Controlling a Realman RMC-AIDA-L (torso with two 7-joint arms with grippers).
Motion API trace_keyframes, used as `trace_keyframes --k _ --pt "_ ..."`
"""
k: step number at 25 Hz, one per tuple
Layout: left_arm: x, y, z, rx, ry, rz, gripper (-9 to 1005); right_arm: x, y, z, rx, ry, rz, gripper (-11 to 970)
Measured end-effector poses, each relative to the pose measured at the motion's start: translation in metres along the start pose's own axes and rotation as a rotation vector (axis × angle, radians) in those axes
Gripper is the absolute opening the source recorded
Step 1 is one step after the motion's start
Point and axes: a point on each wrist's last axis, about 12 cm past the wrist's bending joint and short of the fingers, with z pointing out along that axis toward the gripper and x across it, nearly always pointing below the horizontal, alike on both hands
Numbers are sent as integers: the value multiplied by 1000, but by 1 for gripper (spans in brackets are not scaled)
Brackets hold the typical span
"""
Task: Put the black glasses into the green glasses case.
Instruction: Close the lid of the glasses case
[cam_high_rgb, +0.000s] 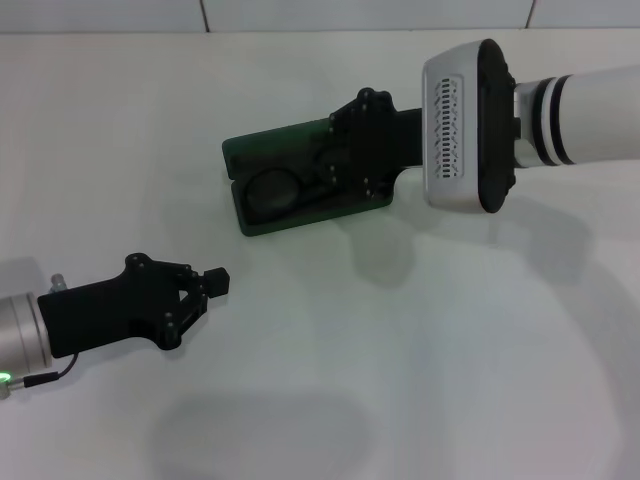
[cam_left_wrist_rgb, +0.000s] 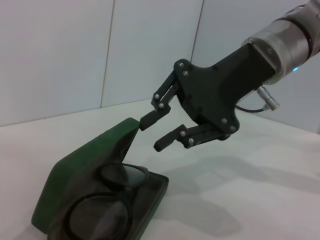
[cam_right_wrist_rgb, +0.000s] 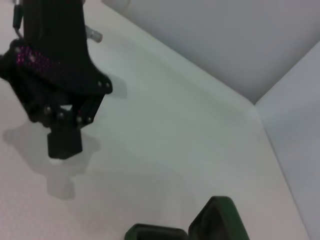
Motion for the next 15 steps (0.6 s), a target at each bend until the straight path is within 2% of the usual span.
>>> trace_keyframes --k 4,5,6,8,9,10,12,15 --pt "-1 0 -1 4 -11 -17 5 3 4 -11 51 -46 94 238" --pt "-2 0 -1 7 -16 -26 5 10 7 -27 85 -102 191 237" --pt "-4 0 0 11 -20 -35 5 10 7 -27 85 -102 191 236" --pt "-8 2 4 22 -27 -56 5 22 13 -48 109 -169 297 233" --pt "-10 2 6 25 -29 -62 5 31 18 -62 121 -210 364 232" --pt "-17 5 11 37 -34 -78 5 48 29 -85 135 -283 476 233" --pt "-20 7 14 41 -35 -85 5 54 35 -93 139 -309 517 234" --pt "-28 12 20 42 -33 -87 5 82 60 -123 179 -377 675 236"
